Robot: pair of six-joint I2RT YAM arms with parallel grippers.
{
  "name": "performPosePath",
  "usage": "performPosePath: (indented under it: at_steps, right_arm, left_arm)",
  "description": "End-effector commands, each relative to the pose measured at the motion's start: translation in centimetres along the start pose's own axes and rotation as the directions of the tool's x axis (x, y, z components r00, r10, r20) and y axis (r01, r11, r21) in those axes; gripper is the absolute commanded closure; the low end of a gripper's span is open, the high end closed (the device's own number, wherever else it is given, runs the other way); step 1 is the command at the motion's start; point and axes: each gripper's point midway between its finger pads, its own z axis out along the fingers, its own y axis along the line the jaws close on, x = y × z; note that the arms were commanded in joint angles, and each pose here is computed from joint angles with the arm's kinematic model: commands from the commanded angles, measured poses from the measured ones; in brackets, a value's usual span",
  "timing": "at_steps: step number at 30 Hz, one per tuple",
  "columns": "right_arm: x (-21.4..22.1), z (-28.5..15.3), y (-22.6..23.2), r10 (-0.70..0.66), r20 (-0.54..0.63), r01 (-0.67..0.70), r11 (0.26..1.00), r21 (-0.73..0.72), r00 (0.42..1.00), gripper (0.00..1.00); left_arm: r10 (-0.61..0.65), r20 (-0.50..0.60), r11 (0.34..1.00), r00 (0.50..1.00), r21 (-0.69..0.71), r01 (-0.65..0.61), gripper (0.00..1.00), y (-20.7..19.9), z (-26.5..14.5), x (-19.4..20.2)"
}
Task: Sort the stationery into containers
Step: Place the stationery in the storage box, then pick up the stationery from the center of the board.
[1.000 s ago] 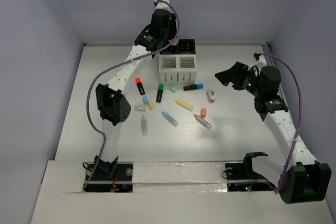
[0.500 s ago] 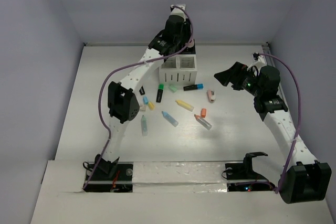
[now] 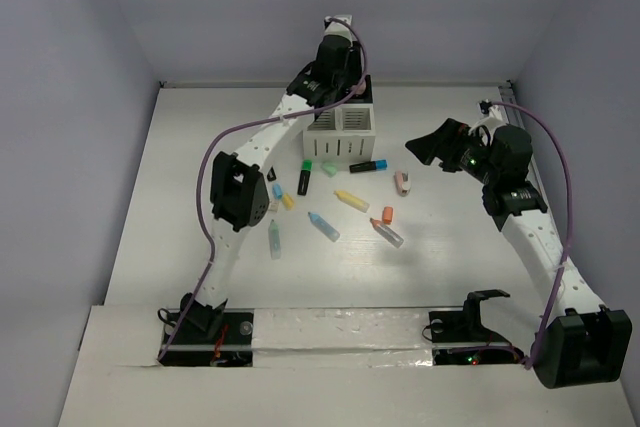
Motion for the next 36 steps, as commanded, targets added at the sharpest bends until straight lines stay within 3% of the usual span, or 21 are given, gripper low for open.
performPosePath:
  at_steps: [1,3,9,10,12,13,15,21,25,27,30,31,32,36]
  right_arm:
    - [-0.5,0.3,1.0,-0.033,0.027,0.034,0.998,-0.048,0.999,0.00]
    - [-0.5,0.3,0.9,-0.033,0.028,0.035,0.998,-0.043,0.999,0.00]
    - [-0.6,0.5,0.6,-0.034,0.029,0.034,0.999,-0.033,0.999,0.00]
    - [-0.5,0.6,0.5,-0.032,0.029,0.033,0.999,-0.028,0.999,0.00]
    - [-0.5,0.6,0.3,-0.032,0.028,0.033,0.999,-0.018,0.999,0.00]
    - [-0.4,0.7,0.1,-0.031,0.025,0.031,0.999,-0.013,0.999,0.00]
    - [-0.5,0.8,-0.2,-0.036,0.029,0.036,0.999,0.003,0.999,0.00]
    - [-0.3,1.4,-2.2,-0.037,0.029,0.034,0.996,0.084,0.999,0.00]
    - [0.2,1.8,-4.6,-0.033,0.003,0.031,0.981,0.190,0.999,0.02]
    - [0.5,1.9,-5.5,-0.036,-0.015,0.038,0.973,0.226,0.999,0.06]
    - [1.2,2.4,-6.9,-0.028,-0.059,0.043,0.960,0.275,0.998,0.10]
    - [1.8,2.7,-7.6,-0.017,-0.079,0.040,0.956,0.290,0.997,0.13]
    - [2.1,2.9,-7.9,-0.021,-0.092,0.048,0.951,0.306,0.996,0.19]
    - [5.3,4.1,-9.8,0.009,-0.186,0.061,0.927,0.370,0.983,0.20]
  left_arm:
    - [-0.039,0.131,0.999,0.991,0.037,0.035,0.86,-1.1,-0.4,-4.4]
    - [-0.034,0.122,0.999,0.992,0.033,0.030,0.82,-1.0,-0.1,-4.0]
    - [-0.025,0.105,0.999,0.994,0.038,0.021,0.55,-1.4,0.2,-3.0]
    - [-0.028,0.109,0.999,0.994,0.043,0.023,0.43,-1.5,0.1,-3.2]
    - [-0.029,0.118,0.998,0.993,0.055,0.023,0.29,-1.8,-0.3,-3.8]
    - [-0.035,0.135,0.997,0.990,0.068,0.026,0.15,-2.1,-0.8,-4.8]
    - [-0.036,0.158,0.996,0.987,0.089,0.022,0.03,-2.6,-1.6,-6.0]
    - [-0.057,0.288,0.978,0.956,0.207,-0.004,0.01,-5.6,-8.2,-13.7]
    - [-0.049,0.341,0.965,0.939,0.257,-0.043,0.01,-5.9,-15.3,-17.4]
    - [-0.045,0.333,0.965,0.942,0.258,-0.046,0.01,-5.3,-17.5,-17.0]
    - [-0.037,0.281,0.973,0.959,0.229,-0.029,0.01,-3.4,-21.3,-12.9]
    - [-0.056,0.304,0.987,0.951,0.160,0.007,0.01,-1.1,-23.1,-12.0]
    - [-0.090,0.294,0.981,0.951,0.193,0.033,0.01,-1.1,-23.8,-10.9]
    - [-0.157,0.210,0.984,0.965,0.111,0.136,0.01,2.8,-25.6,-5.1]
